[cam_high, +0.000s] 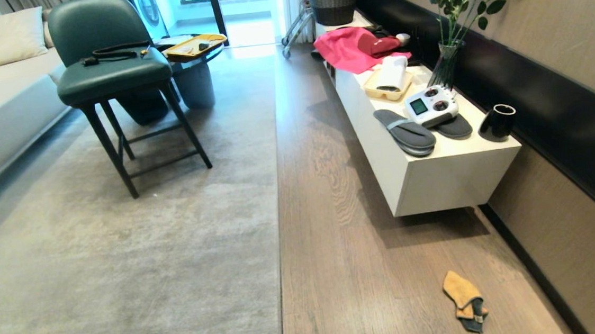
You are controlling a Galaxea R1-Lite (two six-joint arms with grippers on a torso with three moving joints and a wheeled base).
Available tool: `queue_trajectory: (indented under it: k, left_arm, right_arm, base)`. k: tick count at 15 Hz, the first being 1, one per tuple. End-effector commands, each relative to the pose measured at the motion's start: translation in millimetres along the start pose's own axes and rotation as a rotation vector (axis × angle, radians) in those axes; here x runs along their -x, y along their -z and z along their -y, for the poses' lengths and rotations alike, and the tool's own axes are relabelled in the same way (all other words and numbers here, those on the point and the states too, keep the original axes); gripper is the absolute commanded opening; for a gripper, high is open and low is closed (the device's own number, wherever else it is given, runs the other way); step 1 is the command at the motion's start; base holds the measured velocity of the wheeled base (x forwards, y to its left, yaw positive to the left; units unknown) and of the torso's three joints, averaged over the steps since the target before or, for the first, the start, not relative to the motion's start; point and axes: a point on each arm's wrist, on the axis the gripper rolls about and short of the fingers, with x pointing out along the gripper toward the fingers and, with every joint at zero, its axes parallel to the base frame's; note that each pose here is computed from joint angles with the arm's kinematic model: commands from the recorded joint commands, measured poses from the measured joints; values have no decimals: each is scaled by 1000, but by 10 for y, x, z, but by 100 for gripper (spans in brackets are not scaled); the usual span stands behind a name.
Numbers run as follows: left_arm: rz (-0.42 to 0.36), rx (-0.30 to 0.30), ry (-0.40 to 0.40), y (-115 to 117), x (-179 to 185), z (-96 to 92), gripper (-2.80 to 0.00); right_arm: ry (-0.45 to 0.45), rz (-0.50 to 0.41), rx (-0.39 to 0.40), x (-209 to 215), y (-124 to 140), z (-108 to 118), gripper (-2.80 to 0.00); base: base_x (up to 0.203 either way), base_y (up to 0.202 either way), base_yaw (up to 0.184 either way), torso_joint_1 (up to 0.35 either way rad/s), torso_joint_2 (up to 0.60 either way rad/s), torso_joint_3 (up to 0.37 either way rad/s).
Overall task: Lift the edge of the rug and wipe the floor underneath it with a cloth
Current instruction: Pick up the rag
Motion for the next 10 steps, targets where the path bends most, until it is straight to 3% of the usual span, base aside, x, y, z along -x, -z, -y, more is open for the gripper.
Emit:
queue_trajectory:
  k: [1,10]
  left_arm:
    - [1,0,-1,0,0,0,-280]
    - [1,0,0,0,0,0,-280]
  right_arm:
    - [-2,-1,1,-1,0,0,-280]
    - [-2,-1,1,-1,0,0,-280]
  base:
    - [0,0,0,0,0,0]
    - [0,0,0,2,1,-170]
